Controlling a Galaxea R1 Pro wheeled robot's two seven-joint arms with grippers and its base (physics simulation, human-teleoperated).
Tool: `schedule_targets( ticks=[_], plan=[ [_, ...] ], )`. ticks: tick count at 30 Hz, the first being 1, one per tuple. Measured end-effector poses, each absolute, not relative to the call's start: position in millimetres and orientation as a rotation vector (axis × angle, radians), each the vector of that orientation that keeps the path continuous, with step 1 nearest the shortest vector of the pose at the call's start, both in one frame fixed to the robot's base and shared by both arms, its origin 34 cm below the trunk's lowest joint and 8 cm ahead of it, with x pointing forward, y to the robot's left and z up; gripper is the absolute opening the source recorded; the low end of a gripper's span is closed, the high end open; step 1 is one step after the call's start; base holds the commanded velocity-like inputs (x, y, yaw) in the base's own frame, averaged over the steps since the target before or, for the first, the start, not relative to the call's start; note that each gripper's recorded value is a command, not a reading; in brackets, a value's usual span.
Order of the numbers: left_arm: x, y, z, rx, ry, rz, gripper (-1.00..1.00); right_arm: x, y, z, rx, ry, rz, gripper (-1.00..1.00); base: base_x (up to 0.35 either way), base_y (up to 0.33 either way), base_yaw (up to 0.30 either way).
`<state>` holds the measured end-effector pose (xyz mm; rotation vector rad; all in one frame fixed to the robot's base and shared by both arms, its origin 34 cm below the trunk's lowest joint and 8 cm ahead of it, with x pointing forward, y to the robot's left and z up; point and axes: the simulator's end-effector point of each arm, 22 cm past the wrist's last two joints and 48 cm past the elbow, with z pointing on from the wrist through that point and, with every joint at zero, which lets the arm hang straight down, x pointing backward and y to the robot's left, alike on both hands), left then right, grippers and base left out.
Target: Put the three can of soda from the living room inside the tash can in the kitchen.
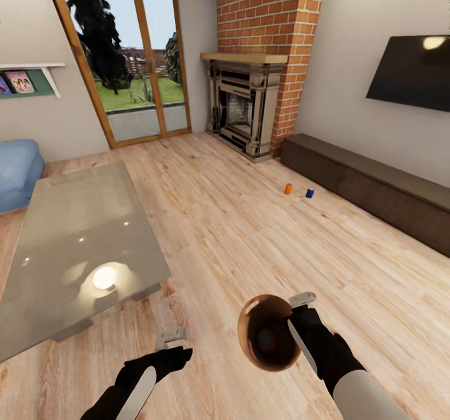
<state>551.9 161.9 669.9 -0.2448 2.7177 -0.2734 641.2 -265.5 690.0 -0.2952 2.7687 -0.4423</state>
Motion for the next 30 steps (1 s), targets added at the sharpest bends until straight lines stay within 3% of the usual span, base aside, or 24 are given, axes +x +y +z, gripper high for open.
schedule_targets(
  ticks=[30],
  plan=[
    [555.1,169.8,675.2,-0.271,2.684,-0.187,1.0,649.6,-262.2,709.0,-0.269,2.733,-0.423,-1.0,0.0,0.0,0.0]
  ],
)
